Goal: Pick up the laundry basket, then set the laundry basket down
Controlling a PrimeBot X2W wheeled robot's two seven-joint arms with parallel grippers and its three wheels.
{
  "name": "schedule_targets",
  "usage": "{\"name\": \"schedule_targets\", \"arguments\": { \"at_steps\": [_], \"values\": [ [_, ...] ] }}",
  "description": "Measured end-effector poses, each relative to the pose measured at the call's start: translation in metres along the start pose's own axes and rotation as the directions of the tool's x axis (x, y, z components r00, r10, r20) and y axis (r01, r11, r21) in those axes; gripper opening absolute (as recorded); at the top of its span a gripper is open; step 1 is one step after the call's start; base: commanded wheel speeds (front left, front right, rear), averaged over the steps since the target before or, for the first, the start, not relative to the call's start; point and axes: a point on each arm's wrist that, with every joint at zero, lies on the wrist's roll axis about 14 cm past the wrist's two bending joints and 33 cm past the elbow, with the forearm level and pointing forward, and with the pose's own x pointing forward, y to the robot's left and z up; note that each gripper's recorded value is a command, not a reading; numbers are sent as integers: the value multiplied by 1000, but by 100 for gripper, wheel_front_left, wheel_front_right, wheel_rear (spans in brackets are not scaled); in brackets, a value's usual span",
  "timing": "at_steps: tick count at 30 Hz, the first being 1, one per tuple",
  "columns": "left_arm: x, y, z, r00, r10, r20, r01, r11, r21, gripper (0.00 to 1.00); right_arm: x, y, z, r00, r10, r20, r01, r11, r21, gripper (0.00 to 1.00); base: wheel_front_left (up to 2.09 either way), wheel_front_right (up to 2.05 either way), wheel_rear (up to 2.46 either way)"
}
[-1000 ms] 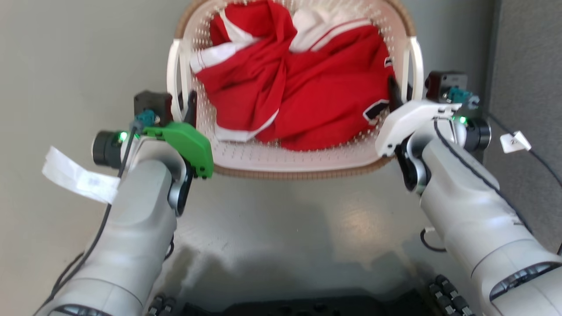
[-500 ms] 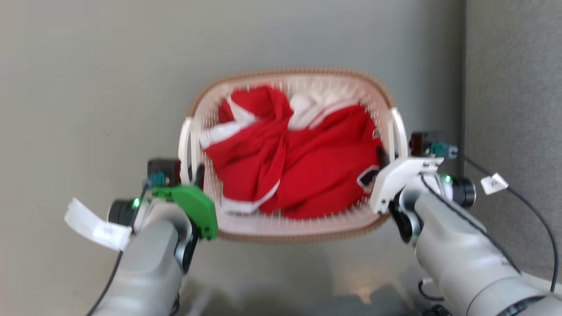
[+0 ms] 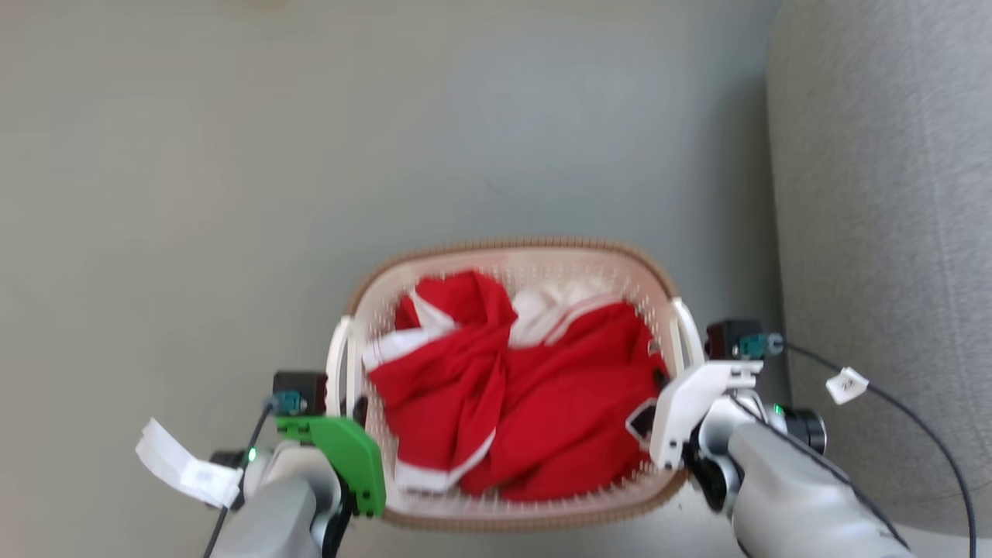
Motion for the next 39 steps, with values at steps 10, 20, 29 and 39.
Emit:
{"name": "schedule_targets", "arguments": {
  "at_steps": [10,20,29,39],
  "values": [
    [-33,-14,-14,999,-20,-33,20,1000,14,0,-38,8,-20,1000,8,-20,-8,1000,-7,0,0,0,0],
    [-62,-25,-32,999,-36,-36,38,998,41,0,-68,13,-42,1000,9,-10,-9,1000,-6,0,0,0,0],
    [-72,-35,-20,998,-55,17,54,996,72,0,-82,14,-34,999,7,47,-7,1000,-7,0,0,0,0],
    [-73,-35,-20,999,-48,11,47,996,75,0,-83,16,-35,999,11,47,-10,1000,-9,0,0,0,0]
  ]
}}
